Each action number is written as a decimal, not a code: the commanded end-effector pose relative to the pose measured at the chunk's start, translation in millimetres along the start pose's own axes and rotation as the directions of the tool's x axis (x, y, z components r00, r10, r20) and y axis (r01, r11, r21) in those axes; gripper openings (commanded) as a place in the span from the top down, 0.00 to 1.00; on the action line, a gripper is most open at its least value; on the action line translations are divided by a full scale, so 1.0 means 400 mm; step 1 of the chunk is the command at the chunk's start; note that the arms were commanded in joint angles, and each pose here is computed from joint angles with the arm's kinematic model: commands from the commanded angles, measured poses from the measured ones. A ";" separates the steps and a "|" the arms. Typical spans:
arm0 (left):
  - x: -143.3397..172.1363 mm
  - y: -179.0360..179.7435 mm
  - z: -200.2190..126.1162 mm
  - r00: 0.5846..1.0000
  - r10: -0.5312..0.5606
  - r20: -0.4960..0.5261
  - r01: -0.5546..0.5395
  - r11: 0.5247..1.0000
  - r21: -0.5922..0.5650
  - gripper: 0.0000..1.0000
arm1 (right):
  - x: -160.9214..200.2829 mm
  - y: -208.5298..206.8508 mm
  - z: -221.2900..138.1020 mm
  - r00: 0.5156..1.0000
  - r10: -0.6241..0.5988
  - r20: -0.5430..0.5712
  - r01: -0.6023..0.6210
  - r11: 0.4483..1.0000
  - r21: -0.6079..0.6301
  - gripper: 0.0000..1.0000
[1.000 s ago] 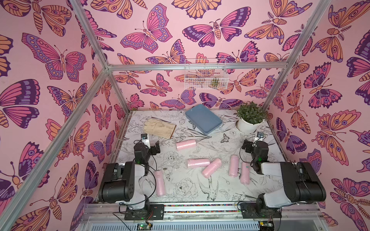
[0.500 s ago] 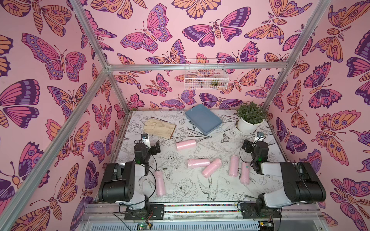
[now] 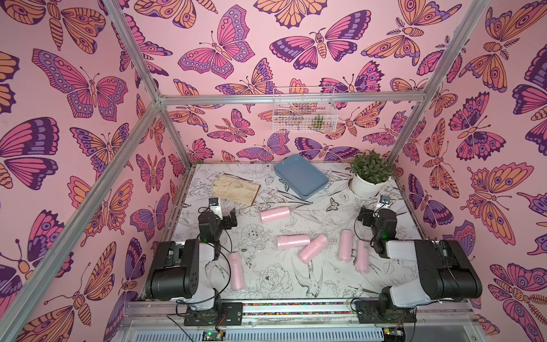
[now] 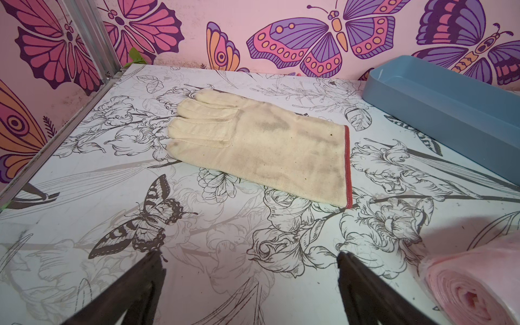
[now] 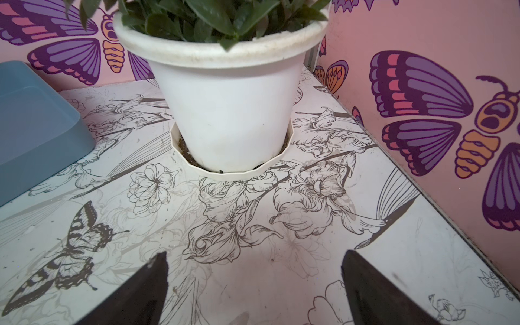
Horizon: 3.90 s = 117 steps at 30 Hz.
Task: Put the roll of trash bags into the storage box
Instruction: Move the storage box to the center of the board.
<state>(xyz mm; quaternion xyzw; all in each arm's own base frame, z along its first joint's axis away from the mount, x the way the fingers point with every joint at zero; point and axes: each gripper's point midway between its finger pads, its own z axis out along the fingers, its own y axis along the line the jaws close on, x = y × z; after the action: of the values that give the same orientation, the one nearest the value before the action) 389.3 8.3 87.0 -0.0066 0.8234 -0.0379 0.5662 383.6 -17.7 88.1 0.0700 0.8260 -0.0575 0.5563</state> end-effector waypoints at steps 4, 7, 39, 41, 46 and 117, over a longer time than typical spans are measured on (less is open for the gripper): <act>-0.009 0.001 0.007 1.000 0.014 0.009 -0.014 1.000 -0.005 0.00 | -0.024 0.000 0.010 1.000 -0.004 0.023 0.004 1.000 0.000 0.01; -0.007 0.000 0.008 1.000 0.014 0.004 -0.014 1.000 -0.005 0.00 | -0.024 -0.001 0.013 1.000 0.000 0.017 0.000 1.000 -0.007 0.01; -0.155 -0.157 -0.143 0.961 -0.254 -0.113 0.268 0.953 0.140 0.00 | -0.093 0.538 0.148 0.776 0.096 -0.623 -0.272 0.943 -0.193 0.04; -0.148 -0.196 -0.140 0.951 -0.268 -0.158 0.297 0.932 0.206 0.00 | -0.076 0.572 0.181 0.757 0.110 -0.645 -0.294 0.937 -0.186 0.06; -0.100 -0.256 -0.126 0.916 -0.299 -0.266 0.367 0.893 0.262 0.00 | -0.064 0.636 0.228 0.752 0.108 -0.651 -0.292 0.939 -0.182 0.08; -0.036 -0.384 -0.084 0.866 -0.247 -0.435 0.395 0.871 0.292 0.00 | -0.011 0.557 -0.069 0.614 -0.505 -0.607 0.234 0.851 -0.471 0.30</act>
<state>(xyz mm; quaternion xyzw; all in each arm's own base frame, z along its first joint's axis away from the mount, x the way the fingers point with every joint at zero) 352.7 -135.8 115.9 -0.0408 0.8848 -0.2797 0.3704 410.0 221.0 82.5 -0.2188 0.9600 0.0179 0.1740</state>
